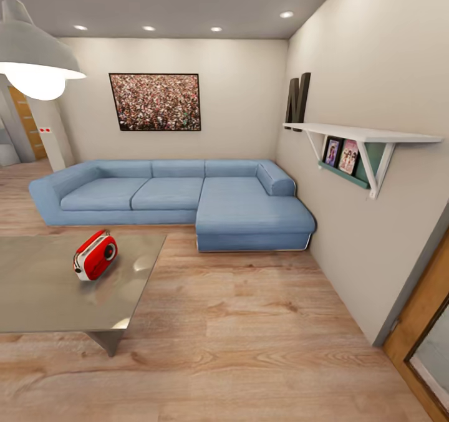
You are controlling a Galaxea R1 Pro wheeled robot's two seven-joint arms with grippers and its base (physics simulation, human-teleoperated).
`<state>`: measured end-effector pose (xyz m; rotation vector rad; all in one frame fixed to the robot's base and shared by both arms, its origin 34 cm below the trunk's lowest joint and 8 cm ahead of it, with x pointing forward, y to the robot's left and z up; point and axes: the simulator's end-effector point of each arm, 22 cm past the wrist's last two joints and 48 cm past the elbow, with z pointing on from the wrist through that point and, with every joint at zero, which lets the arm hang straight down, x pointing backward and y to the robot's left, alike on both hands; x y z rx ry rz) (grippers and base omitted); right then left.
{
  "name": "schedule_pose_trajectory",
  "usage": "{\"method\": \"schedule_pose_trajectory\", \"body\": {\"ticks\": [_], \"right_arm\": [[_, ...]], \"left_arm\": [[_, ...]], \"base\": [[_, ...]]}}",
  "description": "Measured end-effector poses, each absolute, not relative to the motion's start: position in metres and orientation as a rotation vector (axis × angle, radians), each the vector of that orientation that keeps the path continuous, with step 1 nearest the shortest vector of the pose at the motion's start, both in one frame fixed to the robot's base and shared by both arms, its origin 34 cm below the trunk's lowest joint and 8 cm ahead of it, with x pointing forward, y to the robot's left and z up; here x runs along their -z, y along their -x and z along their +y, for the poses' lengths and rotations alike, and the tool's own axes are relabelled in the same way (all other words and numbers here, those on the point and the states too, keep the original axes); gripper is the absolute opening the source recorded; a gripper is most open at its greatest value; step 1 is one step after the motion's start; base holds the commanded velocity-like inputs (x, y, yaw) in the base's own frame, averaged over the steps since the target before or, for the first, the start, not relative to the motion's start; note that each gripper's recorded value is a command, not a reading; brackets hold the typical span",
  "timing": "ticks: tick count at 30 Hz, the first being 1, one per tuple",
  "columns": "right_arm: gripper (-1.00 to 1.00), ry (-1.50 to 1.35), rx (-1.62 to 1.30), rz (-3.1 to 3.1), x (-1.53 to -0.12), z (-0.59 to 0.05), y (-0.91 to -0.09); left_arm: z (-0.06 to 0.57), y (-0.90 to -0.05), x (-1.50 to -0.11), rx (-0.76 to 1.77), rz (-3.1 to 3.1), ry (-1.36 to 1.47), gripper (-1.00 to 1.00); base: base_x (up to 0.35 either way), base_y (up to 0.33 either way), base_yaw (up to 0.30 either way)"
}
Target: Turn on the radio receiver that's on the table in the living room.
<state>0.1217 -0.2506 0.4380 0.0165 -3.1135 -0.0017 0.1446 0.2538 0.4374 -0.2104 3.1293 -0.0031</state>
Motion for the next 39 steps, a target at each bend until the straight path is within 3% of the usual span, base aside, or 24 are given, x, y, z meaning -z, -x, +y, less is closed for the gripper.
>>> {"method": "schedule_pose_trajectory", "body": {"ticks": [39], "right_arm": [[1.00,0.002,-0.001,-3.109,-0.4381,-0.2508,-0.1205]], "left_arm": [[0.2550,-0.1445,-0.4374,0.000,3.130,0.209,1.00]], "base": [[0.314,-0.104,0.000]]}}
